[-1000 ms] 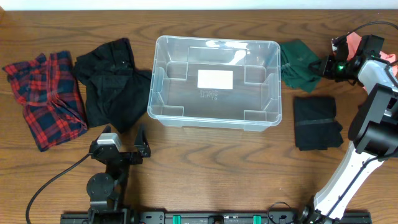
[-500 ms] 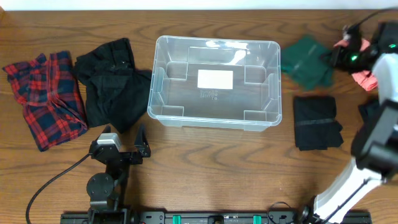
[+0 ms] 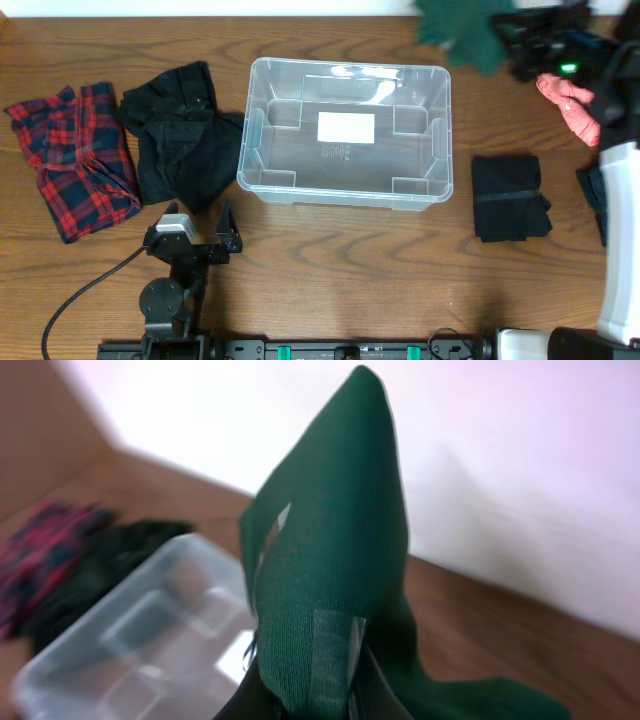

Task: Pack container
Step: 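Lift the green cloth and lower it into the bin's left side, then release the green cloth and move the right gripper to the pink cloth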

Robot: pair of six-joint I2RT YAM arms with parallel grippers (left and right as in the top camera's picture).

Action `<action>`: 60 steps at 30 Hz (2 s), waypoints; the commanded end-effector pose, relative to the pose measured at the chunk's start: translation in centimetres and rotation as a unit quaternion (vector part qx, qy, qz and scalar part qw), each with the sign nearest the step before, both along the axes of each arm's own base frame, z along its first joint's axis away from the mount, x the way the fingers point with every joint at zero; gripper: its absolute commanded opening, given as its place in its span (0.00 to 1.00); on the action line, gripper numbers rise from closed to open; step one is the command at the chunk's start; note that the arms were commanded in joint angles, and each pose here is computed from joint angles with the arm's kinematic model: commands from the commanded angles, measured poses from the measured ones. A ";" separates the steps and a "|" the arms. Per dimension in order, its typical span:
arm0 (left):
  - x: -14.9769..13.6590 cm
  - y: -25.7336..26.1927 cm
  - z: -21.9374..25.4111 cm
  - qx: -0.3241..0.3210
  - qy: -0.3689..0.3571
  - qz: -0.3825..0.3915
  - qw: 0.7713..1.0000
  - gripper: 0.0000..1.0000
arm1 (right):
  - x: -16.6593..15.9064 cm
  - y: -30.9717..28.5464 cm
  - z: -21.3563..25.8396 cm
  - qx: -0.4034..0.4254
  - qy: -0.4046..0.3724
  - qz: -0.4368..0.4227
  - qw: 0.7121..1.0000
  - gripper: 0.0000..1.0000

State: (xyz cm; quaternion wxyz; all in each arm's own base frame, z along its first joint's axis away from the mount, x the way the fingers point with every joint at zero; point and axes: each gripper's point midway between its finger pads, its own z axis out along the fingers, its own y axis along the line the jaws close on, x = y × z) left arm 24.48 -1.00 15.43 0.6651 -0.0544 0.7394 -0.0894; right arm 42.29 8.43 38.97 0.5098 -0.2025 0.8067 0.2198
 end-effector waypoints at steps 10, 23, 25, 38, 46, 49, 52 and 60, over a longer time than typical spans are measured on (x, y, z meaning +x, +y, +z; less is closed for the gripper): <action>-0.1 -0.2 -1.5 0.002 0.023 -0.006 1.000 0.98 | -1.4 15.6 -6.4 -0.046 0.020 0.214 0.975 0.01; -0.1 -0.2 -1.5 0.002 0.023 -0.006 1.000 0.98 | 1.9 19.9 -17.4 -0.037 0.113 0.261 0.958 0.01; -0.1 -0.2 -1.5 0.002 0.023 -0.006 1.000 0.98 | 2.0 20.6 -18.4 -0.034 0.118 0.269 0.955 0.01; -0.1 -0.2 -1.5 0.002 0.023 -0.006 1.000 0.98 | 3.8 22.8 -24.1 -0.044 0.140 0.259 0.955 0.99; -0.1 -0.2 -1.5 0.002 0.023 -0.006 1.000 0.98 | 4.5 21.2 -21.2 -0.027 0.138 0.238 0.961 0.99; -0.1 -0.2 -1.5 0.002 0.023 -0.006 1.000 0.98 | 4.1 20.3 -18.0 -0.025 0.132 0.232 0.963 0.99; -0.1 -0.2 -1.5 0.002 0.023 -0.006 1.000 0.98 | 3.2 19.1 -14.1 -0.024 0.122 0.224 0.967 0.99; -0.1 -0.2 -1.5 0.002 0.023 -0.006 1.000 0.98 | 3.2 8.4 -4.5 -0.022 0.074 0.063 0.995 0.99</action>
